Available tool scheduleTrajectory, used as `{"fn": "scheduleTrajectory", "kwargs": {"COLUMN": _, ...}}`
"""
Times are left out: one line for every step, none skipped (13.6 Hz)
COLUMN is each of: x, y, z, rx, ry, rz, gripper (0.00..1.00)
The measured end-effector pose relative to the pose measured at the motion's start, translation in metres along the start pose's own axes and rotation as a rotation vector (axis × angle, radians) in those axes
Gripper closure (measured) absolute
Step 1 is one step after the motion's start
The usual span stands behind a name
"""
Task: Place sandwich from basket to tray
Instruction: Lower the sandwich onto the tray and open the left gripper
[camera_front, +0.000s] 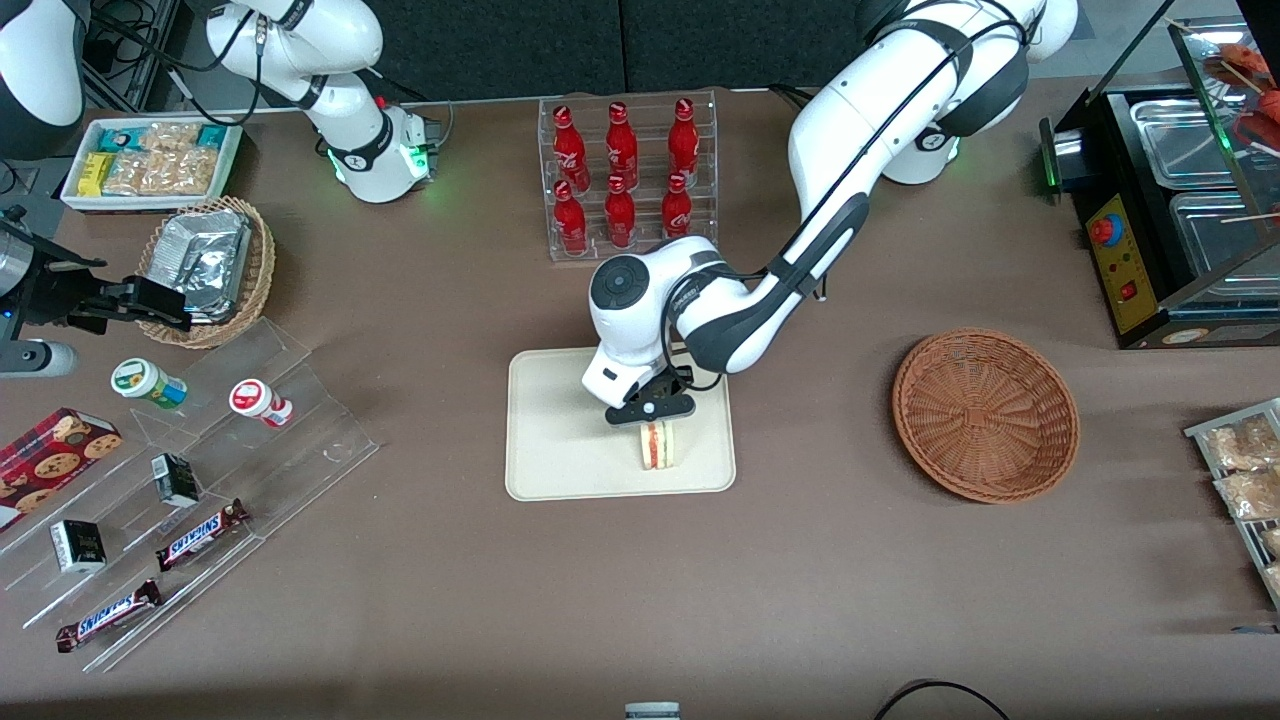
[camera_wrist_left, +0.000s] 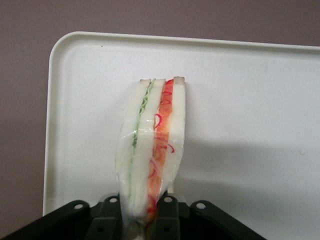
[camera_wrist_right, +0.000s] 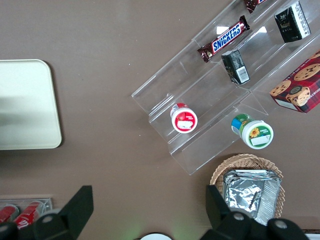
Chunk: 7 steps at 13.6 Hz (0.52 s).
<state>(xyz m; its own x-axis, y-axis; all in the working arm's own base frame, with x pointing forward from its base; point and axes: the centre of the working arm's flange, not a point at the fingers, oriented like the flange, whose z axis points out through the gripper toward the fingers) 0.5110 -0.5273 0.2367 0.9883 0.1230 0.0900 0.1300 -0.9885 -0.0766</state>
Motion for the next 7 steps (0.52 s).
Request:
{"fn": "scheduleTrajectory", "kwargs": {"x": 0.000, "y": 0.000, "z": 0.001, "rx": 0.005, "ry": 0.003, "rz": 0.001, "gripper": 0.60}}
{"fn": "scheduleTrajectory", "kwargs": {"x": 0.000, "y": 0.000, "z": 0.002, "rx": 0.008, "ry": 0.006, "rz": 0.001, "gripper": 0.49}}
{"fn": "scheduleTrajectory", "kwargs": {"x": 0.001, "y": 0.000, "z": 0.002, "rx": 0.008, "ry": 0.008, "rz": -0.002, "gripper": 0.40}}
{"fn": "scheduleTrajectory", "kwargs": {"x": 0.003, "y": -0.001, "z": 0.000, "rx": 0.007, "ry": 0.010, "rz": -0.007, "gripper": 0.29}}
{"fn": "scheduleTrajectory", "kwargs": {"x": 0.008, "y": -0.002, "z": -0.005, "rx": 0.010, "ry": 0.014, "rz": -0.018, "gripper": 0.18}}
{"fn": "scheduleTrajectory", "kwargs": {"x": 0.017, "y": -0.005, "z": -0.013, "rx": 0.023, "ry": 0.017, "rz": -0.036, "gripper": 0.08}}
{"fn": "scheduleTrajectory", "kwargs": {"x": 0.028, "y": -0.011, "z": -0.028, "rx": 0.044, "ry": 0.019, "rz": -0.062, "gripper": 0.01}}
